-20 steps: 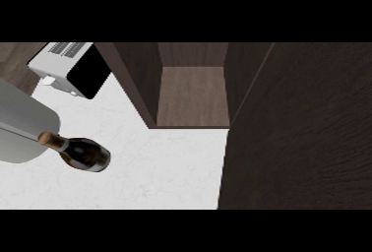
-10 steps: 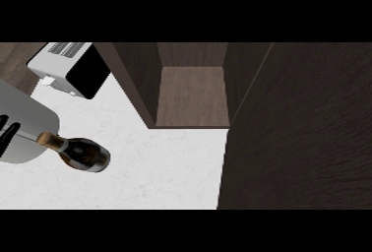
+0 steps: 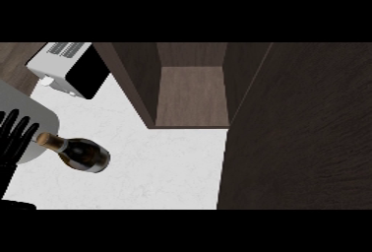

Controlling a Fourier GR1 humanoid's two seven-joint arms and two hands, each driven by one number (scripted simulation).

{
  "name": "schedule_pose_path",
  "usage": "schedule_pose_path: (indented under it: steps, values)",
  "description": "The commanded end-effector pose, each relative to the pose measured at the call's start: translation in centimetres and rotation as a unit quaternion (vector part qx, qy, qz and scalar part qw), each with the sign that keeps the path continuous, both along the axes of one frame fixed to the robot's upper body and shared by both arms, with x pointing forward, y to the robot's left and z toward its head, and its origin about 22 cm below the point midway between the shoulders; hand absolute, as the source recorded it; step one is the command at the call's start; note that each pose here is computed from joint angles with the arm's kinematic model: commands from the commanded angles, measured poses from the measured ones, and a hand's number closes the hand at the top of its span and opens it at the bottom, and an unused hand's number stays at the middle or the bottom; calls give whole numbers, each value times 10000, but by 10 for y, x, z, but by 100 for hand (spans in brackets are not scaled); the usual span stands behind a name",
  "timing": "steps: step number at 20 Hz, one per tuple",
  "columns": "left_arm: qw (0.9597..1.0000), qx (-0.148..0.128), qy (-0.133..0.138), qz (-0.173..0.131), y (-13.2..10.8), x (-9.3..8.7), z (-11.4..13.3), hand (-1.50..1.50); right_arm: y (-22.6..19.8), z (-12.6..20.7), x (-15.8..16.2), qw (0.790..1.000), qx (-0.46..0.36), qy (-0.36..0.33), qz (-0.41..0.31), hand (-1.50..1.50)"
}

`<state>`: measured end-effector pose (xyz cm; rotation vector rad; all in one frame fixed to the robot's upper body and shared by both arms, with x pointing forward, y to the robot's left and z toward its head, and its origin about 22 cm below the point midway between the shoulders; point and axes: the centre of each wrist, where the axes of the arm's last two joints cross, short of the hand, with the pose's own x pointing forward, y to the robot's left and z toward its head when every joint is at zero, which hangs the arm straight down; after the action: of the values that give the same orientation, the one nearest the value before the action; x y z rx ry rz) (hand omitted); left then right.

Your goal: Pick up the wine, place it into the cabinet and close the cabinet

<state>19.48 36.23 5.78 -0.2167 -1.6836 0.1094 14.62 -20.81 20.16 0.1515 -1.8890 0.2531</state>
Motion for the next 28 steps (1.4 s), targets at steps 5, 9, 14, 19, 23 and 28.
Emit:
schedule_pose_path:
  steps: [5, 9, 14, 19, 23, 28]
  values:
    - [9998, 90, 13, 178, 11, 12, -54, -150, -7, 20, -20, 9994, 78, -298, 131, -150]
    - [9996, 146, 61, 220, 5, 14, -51, -150, -10, 16, -30, 9995, 139, -277, 107, -150]
    - [9999, 79, 58, 106, 2, 21, -75, -150, 6, 16, -26, 9993, 244, -276, 92, -150]
    - [9996, 85, 220, -120, 9, 29, -83, -150, -2, 15, -17, 9996, 144, -255, 59, -150]
    - [9997, -98, 183, -91, 31, 28, -90, -150, -5, 12, -24, 9995, 183, -235, 126, -150]
    - [9997, -74, 197, -136, 15, 24, -108, -150, -1, 7, -34, 9989, 334, -300, 124, -150]
